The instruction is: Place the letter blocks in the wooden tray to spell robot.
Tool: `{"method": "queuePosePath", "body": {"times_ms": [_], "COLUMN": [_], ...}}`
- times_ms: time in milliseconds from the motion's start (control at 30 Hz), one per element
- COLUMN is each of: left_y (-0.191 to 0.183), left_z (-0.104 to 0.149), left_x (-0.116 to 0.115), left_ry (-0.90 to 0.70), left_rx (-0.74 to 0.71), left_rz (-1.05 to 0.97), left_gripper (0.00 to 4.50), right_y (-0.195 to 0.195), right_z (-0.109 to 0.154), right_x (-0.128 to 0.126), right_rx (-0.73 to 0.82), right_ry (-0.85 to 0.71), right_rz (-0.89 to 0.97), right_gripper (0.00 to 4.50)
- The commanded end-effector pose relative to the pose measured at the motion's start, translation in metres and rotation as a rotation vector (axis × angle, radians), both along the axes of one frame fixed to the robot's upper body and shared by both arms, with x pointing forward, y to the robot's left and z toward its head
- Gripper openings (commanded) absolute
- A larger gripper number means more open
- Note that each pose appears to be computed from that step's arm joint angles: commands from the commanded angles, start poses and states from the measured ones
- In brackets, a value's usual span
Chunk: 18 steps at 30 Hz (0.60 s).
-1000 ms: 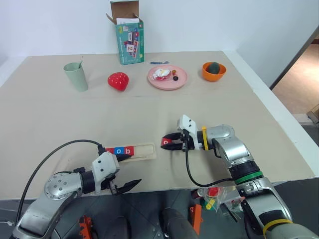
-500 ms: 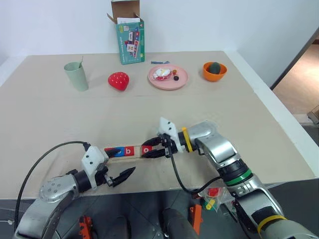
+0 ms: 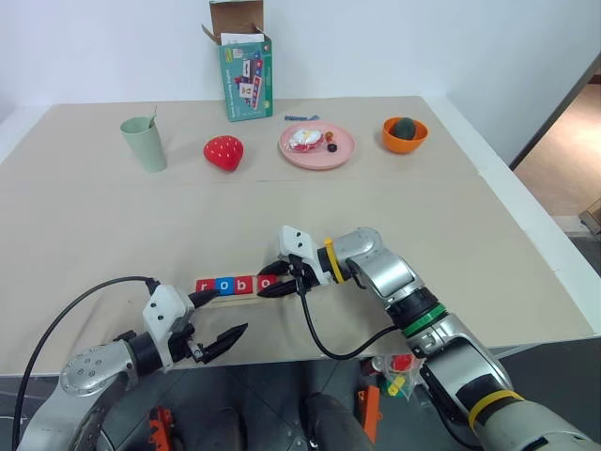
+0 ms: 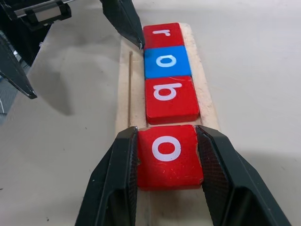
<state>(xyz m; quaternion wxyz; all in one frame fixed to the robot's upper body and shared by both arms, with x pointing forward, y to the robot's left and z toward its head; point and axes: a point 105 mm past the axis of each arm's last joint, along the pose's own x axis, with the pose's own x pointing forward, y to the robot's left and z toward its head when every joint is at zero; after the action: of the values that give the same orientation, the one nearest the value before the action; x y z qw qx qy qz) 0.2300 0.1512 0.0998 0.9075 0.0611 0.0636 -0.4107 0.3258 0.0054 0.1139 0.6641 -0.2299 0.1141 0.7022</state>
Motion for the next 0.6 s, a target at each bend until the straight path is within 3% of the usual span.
{"method": "queuePosePath", "body": {"times_ms": [33, 600], "left_y": [-0.0018, -0.0066], "left_z": [0.0113, 0.0147], "left_x": [-0.0021, -0.0007], "left_ry": [-0.060, -0.095], "left_rx": [0.014, 0.004], "left_rz": [-0.010, -0.009], "left_gripper": [4.50, 4.50], "right_y": [0.0086, 0.0093], "right_z": [0.0091, 0.0060], "right_x": [-0.0013, 0.0051], "right_rx": [0.012, 0.008], "right_ry": [-0.032, -0.031], "right_rz": [0.040, 0.026], "right_gripper": [1.25, 1.25]}}
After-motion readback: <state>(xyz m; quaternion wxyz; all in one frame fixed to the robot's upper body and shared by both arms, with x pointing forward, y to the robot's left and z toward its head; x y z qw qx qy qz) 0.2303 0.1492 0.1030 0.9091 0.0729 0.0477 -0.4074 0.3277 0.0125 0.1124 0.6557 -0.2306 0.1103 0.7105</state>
